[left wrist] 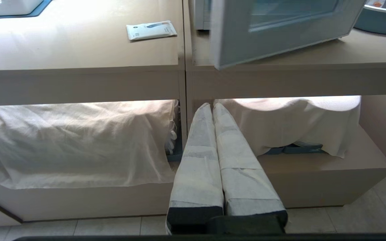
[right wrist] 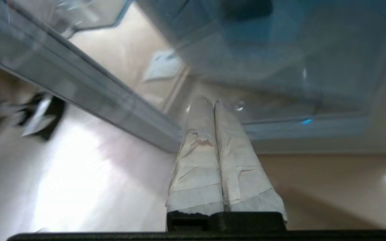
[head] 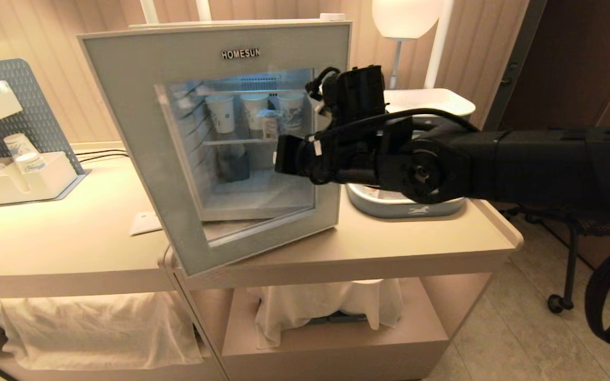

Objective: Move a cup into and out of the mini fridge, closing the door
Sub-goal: Close the freezer door

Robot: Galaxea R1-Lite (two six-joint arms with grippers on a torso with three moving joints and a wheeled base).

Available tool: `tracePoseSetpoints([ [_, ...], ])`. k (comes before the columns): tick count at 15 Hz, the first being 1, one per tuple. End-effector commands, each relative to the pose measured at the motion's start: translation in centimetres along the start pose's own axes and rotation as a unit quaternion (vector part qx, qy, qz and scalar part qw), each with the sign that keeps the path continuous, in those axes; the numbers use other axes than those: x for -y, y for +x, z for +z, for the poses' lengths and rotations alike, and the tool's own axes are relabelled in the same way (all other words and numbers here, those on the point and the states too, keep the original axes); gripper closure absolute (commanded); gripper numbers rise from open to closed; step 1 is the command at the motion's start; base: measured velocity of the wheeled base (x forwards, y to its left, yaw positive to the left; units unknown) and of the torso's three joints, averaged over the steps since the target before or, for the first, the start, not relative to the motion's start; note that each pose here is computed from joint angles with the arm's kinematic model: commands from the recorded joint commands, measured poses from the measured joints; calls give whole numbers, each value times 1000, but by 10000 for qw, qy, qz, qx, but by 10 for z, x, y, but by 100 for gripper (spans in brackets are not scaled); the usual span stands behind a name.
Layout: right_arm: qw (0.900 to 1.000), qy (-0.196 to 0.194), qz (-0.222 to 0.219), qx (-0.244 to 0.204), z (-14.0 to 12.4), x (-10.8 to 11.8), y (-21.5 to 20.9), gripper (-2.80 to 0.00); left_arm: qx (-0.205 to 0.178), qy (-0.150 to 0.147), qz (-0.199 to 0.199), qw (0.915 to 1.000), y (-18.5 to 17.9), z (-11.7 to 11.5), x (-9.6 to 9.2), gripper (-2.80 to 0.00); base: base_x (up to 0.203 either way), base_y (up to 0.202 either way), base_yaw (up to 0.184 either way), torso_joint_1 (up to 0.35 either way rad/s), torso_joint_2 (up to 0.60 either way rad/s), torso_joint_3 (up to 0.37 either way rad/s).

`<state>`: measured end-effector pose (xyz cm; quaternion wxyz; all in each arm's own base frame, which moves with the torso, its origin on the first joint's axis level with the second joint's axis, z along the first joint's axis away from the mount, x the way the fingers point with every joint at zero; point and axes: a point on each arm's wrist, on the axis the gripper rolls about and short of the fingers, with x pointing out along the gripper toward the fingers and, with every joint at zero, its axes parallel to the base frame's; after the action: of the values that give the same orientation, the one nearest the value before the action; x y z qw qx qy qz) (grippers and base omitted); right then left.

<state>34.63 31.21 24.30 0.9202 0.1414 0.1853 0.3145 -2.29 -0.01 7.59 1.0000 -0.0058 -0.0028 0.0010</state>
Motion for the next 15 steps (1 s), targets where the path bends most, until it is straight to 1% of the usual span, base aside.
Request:
tracePoseSetpoints([
  [1, 9929, -631, -639, 775, -19, 4, 29, 0, -12, -3, 5, 10000, 0, 0, 0, 0, 0, 0, 0, 0, 0, 0],
  [2, 9864, -1011, -812, 1013, -29, 5, 40, 0, -12, -3, 5, 10000, 0, 0, 0, 0, 0, 0, 0, 0, 0, 0],
  [3, 9795, -1428, -926, 1076, -43, 7, 51, 0, -12, -3, 5, 10000, 0, 0, 0, 0, 0, 0, 0, 0, 0, 0],
  [5, 9690, -1840, -984, 1319, -62, 13, 65, 0, -12, -3, 5, 10000, 0, 0, 0, 0, 0, 0, 0, 0, 0, 0],
  [7, 9616, -2186, -1072, 1264, -81, 21, 79, 0, -12, -3, 5, 10000, 0, 0, 0, 0, 0, 0, 0, 0, 0, 0],
  [8, 9605, -2228, -1087, 1261, -83, 21, 81, 0, -12, -3, 5, 10000, 0, 0, 0, 0, 0, 0, 0, 0, 0, 0],
  [10, 9603, -2229, -1084, 1279, -78, 20, 77, 0, -12, -3, 5, 10000, 0, 0, 0, 0, 0, 0, 0, 0, 0, 0],
  [11, 9599, -2216, -1082, 1332, -72, 17, 71, 0, -12, -3, 5, 10000, 0, 0, 0, 0, 0, 0, 0, 0, 0, 0],
  [13, 9593, -2192, -1078, 1419, -54, 11, 50, 0, -12, -3, 5, 10000, 0, 0, 0, 0, 0, 0, 0, 0, 0, 0],
  [15, 9561, -2126, -1224, 1604, -27, 4, 11, 0, -12, -3, 5, 10000, 0, 0, 0, 0, 0, 0, 0, 0, 0, 0],
])
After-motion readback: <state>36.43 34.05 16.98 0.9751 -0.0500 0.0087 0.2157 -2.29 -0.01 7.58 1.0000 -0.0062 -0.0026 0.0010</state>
